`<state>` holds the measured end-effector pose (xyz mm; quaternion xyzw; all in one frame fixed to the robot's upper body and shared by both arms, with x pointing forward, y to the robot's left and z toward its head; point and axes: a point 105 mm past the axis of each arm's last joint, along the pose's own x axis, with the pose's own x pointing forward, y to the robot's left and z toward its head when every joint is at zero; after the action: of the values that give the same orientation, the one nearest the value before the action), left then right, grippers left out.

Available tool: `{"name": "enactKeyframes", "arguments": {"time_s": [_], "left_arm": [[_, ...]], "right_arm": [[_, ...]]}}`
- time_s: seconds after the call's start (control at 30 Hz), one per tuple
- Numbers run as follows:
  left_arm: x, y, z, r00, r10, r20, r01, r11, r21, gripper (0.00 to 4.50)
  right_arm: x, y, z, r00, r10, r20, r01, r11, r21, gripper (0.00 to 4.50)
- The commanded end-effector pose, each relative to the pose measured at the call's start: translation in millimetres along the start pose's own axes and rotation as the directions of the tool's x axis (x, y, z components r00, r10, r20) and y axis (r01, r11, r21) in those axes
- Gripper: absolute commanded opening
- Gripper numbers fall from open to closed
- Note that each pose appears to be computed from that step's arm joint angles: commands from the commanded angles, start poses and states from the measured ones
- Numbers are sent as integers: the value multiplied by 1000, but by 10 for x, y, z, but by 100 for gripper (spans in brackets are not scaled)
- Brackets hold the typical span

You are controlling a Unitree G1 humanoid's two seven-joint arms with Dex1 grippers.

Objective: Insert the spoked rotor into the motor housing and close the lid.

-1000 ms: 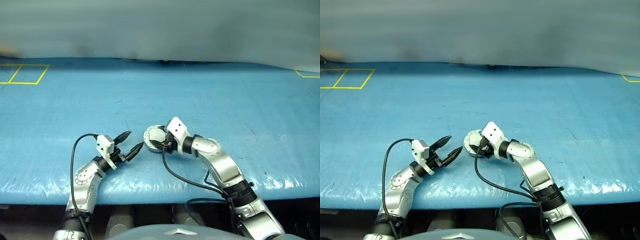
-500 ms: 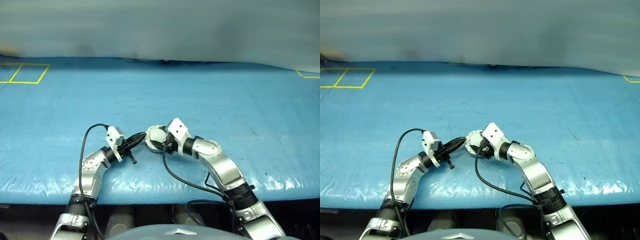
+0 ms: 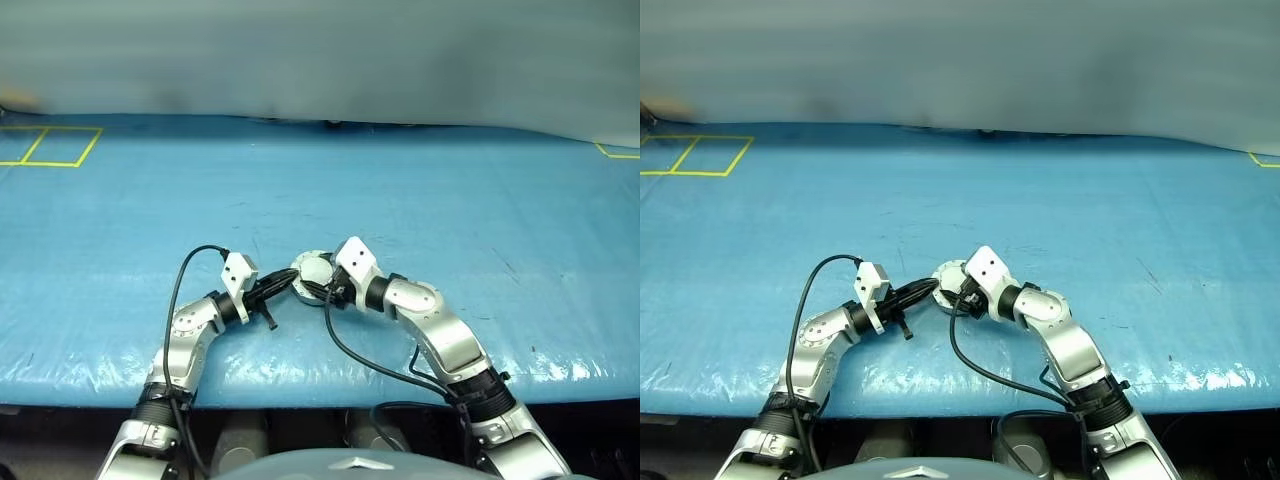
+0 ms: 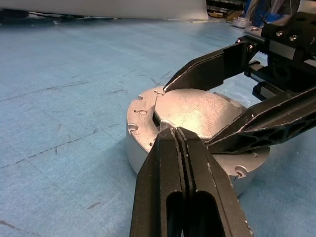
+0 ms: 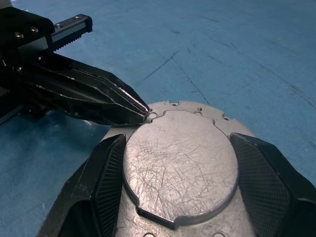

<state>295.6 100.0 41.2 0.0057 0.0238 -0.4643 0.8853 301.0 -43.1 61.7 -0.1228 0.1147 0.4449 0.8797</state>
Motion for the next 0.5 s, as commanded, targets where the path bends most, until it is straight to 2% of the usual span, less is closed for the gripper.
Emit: {"name": "enactKeyframes", "arguments": {"time_s": [0.03, 0.13, 0.2, 0.33, 0.5], "left_arm": [[4, -58, -79, 999, -17, -47, 17, 1000, -1, 4], [-1, -67, -85, 999, -15, -48, 15, 1000, 0, 0], [-7, -72, -86, 999, -14, -45, 14, 1000, -3, 0], [-21, -73, -84, 999, -10, -44, 10, 1000, -2, 0], [-31, -63, -85, 999, -3, -41, 3, 1000, -2, 0]], "right_arm": [[-22, 20, -230, 996, 10, -84, -7, 999, 45, 300], [-37, 29, -195, 998, 17, -67, -14, 999, 42, 406], [-59, 42, -121, 999, 28, -30, -27, 999, 40, 447], [-148, 15, 175, 989, 25, 143, -46, 988, 146, 447], [-323, -194, 355, 959, -70, 275, -30, 939, 343, 447]]}}
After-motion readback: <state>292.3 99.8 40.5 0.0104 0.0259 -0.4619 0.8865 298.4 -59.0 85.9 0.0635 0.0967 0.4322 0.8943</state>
